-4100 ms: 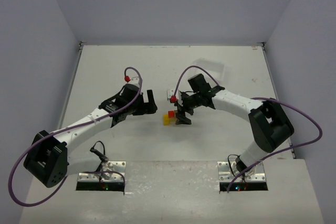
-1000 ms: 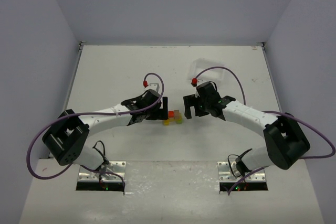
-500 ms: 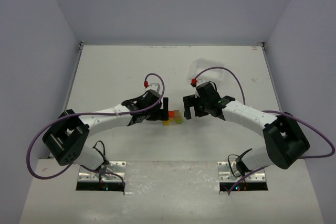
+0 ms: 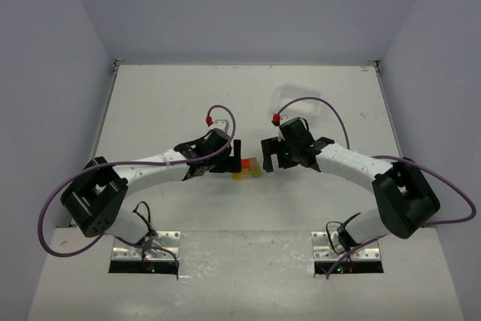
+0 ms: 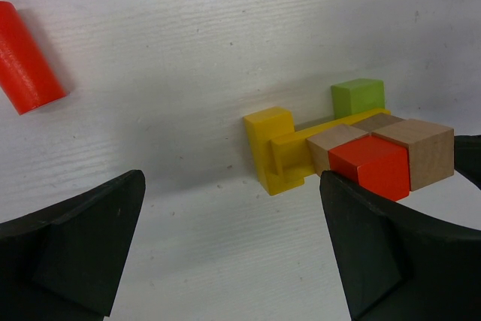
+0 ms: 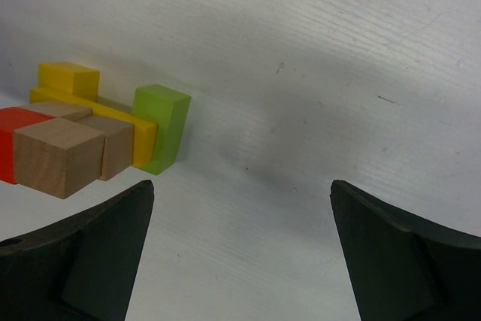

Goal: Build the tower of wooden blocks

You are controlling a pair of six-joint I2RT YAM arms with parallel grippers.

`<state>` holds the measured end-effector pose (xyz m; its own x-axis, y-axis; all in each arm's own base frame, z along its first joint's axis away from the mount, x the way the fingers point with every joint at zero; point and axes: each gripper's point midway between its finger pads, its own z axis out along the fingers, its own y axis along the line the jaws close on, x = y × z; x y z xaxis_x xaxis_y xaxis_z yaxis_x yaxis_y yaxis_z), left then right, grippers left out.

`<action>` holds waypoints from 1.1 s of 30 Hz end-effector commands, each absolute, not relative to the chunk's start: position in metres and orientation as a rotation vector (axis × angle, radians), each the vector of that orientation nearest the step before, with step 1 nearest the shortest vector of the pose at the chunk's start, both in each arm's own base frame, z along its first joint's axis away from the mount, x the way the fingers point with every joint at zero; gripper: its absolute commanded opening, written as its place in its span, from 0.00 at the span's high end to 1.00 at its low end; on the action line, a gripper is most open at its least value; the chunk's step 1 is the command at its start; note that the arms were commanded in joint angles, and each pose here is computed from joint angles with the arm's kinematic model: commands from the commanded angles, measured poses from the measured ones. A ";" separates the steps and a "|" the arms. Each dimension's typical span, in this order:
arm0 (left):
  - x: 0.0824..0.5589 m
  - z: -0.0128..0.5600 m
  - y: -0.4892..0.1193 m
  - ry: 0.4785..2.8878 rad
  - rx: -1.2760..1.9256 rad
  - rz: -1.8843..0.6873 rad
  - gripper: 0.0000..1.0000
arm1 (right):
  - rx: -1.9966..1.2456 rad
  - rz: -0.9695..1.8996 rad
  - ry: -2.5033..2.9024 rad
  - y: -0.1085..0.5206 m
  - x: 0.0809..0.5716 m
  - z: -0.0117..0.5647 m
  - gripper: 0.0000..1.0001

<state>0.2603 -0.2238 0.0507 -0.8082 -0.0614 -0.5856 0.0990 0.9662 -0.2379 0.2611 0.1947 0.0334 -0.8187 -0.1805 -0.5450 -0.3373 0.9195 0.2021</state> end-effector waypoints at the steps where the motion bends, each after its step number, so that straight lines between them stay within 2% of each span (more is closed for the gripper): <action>1: 0.269 0.067 -0.237 2.434 0.030 -0.396 0.00 | -0.372 0.423 2.486 0.202 0.274 0.046 0.01; 33: 0.271 0.069 -0.239 2.428 0.041 -0.399 0.00 | -0.359 0.409 2.493 0.201 0.275 0.044 0.01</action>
<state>0.2597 -0.2246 0.0506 -0.8092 -0.0590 -0.5846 0.1023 0.9656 -0.2391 0.2612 0.1947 0.0334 -0.8188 -0.1803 -0.5451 -0.3369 0.9196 0.2019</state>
